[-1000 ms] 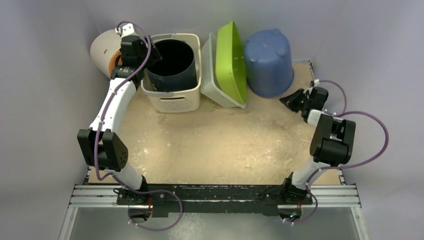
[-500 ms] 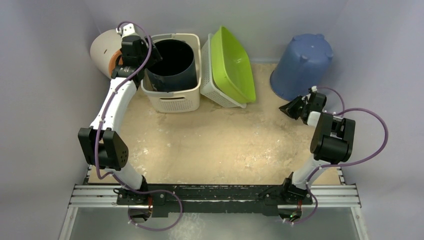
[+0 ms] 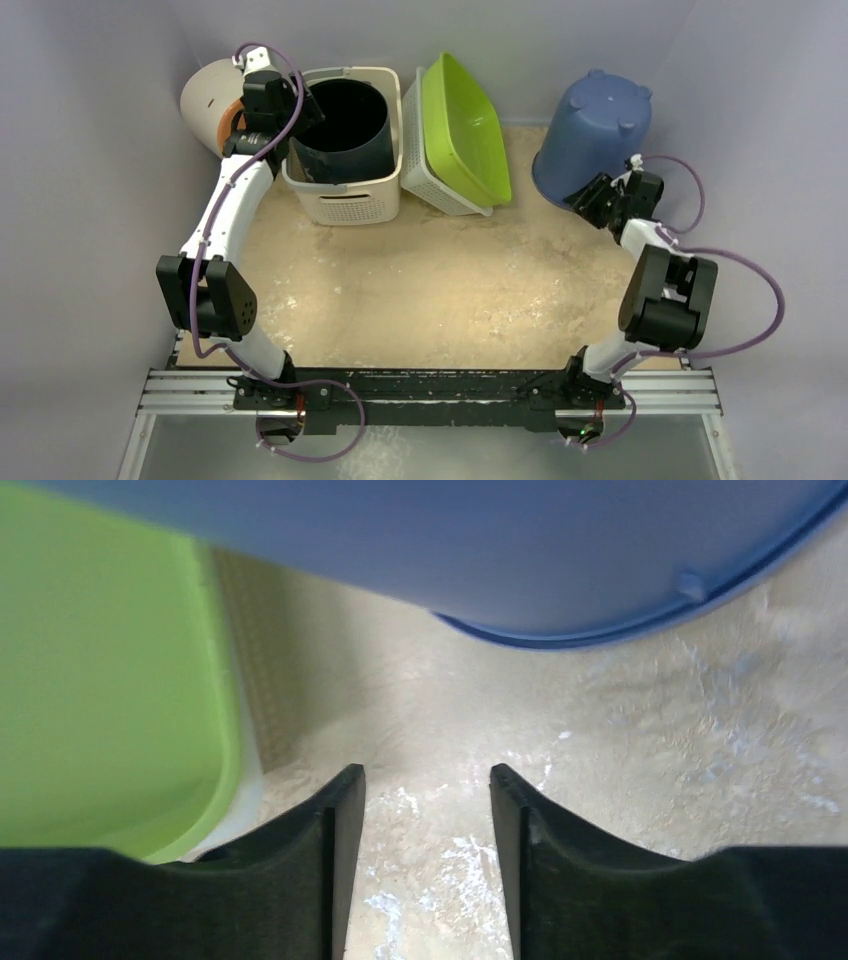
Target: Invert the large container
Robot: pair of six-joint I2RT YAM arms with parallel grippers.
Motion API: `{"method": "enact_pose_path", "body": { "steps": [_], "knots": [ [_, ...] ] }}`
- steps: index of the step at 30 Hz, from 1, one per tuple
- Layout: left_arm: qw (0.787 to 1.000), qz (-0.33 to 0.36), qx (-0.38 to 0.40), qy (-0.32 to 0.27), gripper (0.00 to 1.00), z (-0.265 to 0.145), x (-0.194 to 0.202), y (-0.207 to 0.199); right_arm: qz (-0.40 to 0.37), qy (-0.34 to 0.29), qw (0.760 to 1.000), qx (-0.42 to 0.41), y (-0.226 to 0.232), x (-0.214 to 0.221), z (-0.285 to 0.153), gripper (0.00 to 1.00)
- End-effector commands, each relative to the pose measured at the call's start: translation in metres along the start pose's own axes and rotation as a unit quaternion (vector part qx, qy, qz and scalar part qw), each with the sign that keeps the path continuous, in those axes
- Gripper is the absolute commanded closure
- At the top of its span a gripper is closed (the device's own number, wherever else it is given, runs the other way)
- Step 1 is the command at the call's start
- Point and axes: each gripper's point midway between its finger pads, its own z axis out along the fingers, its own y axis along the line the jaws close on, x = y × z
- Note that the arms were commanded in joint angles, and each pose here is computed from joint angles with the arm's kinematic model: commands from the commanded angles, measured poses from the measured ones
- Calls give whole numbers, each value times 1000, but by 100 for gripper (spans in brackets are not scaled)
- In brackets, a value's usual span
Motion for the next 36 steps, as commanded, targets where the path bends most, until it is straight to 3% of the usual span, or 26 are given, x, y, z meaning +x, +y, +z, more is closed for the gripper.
{"method": "enact_pose_path", "body": {
  "steps": [1, 9, 16, 24, 27, 30, 36],
  "knots": [
    [1000, 3, 12, -22, 27, 0, -16, -8, -100, -60, 992, -36, 67, -44, -39, 44],
    [1000, -2, 18, -25, 27, 2, -19, -13, -242, -91, 956, -138, 214, -49, -78, 41],
    [999, -8, 22, -22, 27, 4, -17, -14, -337, -60, 907, -247, 312, -36, -71, 41],
    [1000, -4, 12, -17, 27, 4, -11, -8, -391, -14, 866, -310, 370, 1, -55, 41],
    [1000, -2, 11, -16, 27, 4, -10, -8, -388, -18, 864, -322, 382, 7, -60, 40],
    [1000, -2, 10, -16, 27, 5, -10, -7, -372, -33, 865, -335, 389, 5, -69, 20],
    [1000, 2, 8, -12, 27, 8, -6, -6, -375, -29, 865, -331, 391, 12, -72, 17]
  ]
}}
